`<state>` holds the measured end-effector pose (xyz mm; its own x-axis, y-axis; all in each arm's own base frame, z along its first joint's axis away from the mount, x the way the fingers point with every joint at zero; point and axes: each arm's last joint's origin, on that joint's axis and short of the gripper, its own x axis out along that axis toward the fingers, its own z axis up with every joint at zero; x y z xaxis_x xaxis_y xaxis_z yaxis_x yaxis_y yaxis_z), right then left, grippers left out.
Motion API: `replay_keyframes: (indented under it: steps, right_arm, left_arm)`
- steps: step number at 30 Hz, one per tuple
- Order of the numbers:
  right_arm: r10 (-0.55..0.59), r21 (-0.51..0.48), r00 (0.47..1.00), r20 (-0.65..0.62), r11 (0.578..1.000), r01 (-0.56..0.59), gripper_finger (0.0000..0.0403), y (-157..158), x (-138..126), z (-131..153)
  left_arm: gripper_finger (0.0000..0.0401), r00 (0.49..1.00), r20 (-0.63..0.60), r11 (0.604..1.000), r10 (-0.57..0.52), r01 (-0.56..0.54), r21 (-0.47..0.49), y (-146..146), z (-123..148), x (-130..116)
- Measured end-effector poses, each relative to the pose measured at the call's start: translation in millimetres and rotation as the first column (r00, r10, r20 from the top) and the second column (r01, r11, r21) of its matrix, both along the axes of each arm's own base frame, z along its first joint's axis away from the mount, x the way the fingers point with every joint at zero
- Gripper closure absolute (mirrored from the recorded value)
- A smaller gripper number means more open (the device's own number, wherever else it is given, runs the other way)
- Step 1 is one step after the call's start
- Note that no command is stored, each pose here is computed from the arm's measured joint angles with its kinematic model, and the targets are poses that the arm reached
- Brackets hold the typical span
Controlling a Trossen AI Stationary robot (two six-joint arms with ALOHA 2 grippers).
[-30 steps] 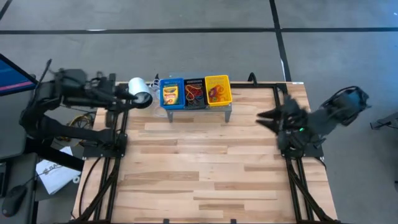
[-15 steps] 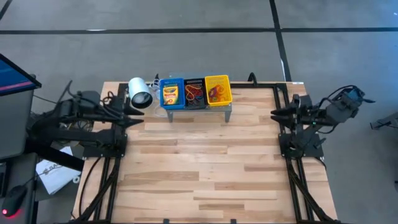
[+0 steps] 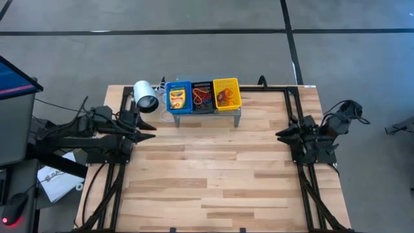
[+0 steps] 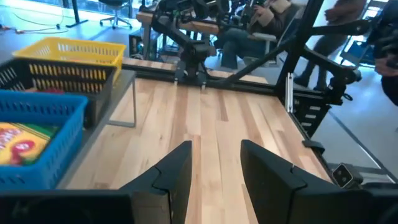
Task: Pick & Place Office Desk Supplies
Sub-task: Return to Home Position
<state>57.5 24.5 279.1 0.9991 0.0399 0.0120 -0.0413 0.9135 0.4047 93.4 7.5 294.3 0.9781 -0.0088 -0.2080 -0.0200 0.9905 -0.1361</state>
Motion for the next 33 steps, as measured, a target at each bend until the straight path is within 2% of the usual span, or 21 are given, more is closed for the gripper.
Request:
replay_keyframes:
  steps: [6, 12, 18, 22, 33]
  right_arm:
    - [0.04, 0.011, 0.999, 0.003, 0.999, -0.04, 0.03, 6.7, 6.7, -21.0]
    - [0.081, -0.031, 0.997, -0.012, 0.996, -0.081, 0.03, 13.6, 13.7, -39.5]
    - [0.151, -0.084, 0.988, 0.023, 0.985, -0.149, 0.0301, 21.6, 20.6, -59.7]
    - [0.163, -0.108, 0.986, 0.026, 0.981, -0.159, 0.0306, 24.7, 23.8, -73.3]
    - [0.206, -0.152, 0.978, 0.017, 0.968, -0.201, 0.0346, 26.8, 26.0, -95.5]
  left_arm:
    - [0.0269, 0.999, 0.027, 1.0, -0.018, 0.018, -0.024, 0.7, -25.1, 11.1]
    - [0.0269, 0.988, 0.116, 0.994, -0.101, 0.104, -0.021, -0.7, -45.0, 20.5]
    - [0.0269, 0.989, 0.094, 0.993, -0.111, 0.114, -0.029, -0.6, -65.2, 23.9]
    - [0.0269, 0.979, 0.117, 0.985, -0.166, 0.17, -0.024, -2.1, -67.7, 24.3]
    - [0.0269, 0.976, 0.097, 0.981, -0.193, 0.195, -0.008, -2.9, -90.5, 22.8]
